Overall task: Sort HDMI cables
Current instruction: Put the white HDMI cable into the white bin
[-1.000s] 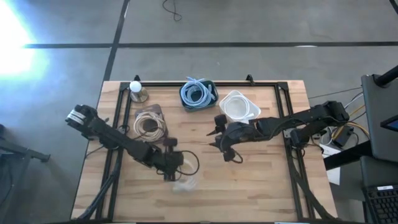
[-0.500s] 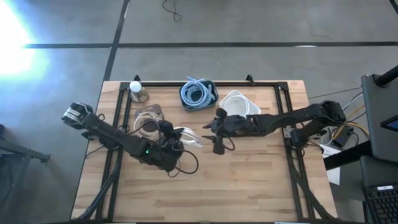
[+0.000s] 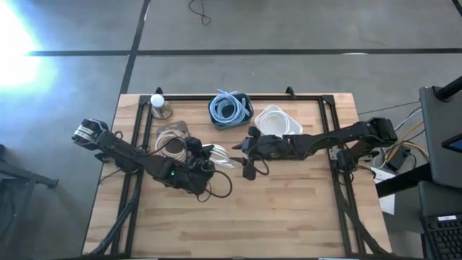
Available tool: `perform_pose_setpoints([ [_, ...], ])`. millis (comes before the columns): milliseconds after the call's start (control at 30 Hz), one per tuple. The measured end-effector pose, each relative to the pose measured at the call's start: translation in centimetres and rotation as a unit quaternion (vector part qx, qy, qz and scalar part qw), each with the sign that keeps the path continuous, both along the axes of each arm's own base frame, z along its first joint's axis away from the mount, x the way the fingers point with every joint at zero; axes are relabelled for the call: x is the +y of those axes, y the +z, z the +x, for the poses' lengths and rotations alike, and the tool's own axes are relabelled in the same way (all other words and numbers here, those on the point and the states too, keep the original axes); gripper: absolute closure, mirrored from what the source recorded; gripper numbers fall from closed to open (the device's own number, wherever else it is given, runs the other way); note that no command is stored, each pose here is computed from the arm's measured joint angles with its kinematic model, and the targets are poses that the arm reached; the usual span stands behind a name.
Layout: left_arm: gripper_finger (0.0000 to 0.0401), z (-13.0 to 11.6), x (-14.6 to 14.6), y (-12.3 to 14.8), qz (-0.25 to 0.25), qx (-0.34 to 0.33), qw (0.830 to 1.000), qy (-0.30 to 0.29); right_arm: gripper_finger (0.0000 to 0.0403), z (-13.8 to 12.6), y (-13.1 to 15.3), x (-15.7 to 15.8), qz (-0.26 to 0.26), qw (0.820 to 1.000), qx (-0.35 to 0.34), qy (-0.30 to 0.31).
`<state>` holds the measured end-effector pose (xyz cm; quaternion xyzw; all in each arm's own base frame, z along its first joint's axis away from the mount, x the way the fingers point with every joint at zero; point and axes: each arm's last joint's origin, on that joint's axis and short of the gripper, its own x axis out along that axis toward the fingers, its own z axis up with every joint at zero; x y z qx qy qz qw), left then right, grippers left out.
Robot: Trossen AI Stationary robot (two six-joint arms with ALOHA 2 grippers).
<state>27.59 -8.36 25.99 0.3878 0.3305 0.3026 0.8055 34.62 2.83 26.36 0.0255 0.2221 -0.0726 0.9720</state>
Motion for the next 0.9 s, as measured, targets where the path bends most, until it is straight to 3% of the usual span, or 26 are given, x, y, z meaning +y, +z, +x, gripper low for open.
perform_pose_setpoints([
  [333,0.0371,0.2,0.3,0.1,-0.008,-0.015,1.000,0.006,0.0223,-0.3,0.7,0.2,0.012,1.000,-0.013,-0.002],
  [567,0.0370,0.8,0.2,0.6,-0.032,-0.060,0.998,0.003,0.0223,0.3,0.4,0.3,-0.021,0.999,-0.023,0.022],
  [900,0.0372,1.1,-0.2,1.1,-0.045,-0.090,0.995,-0.007,0.0223,0.3,0.2,-0.8,-0.058,0.998,-0.011,-0.018],
])
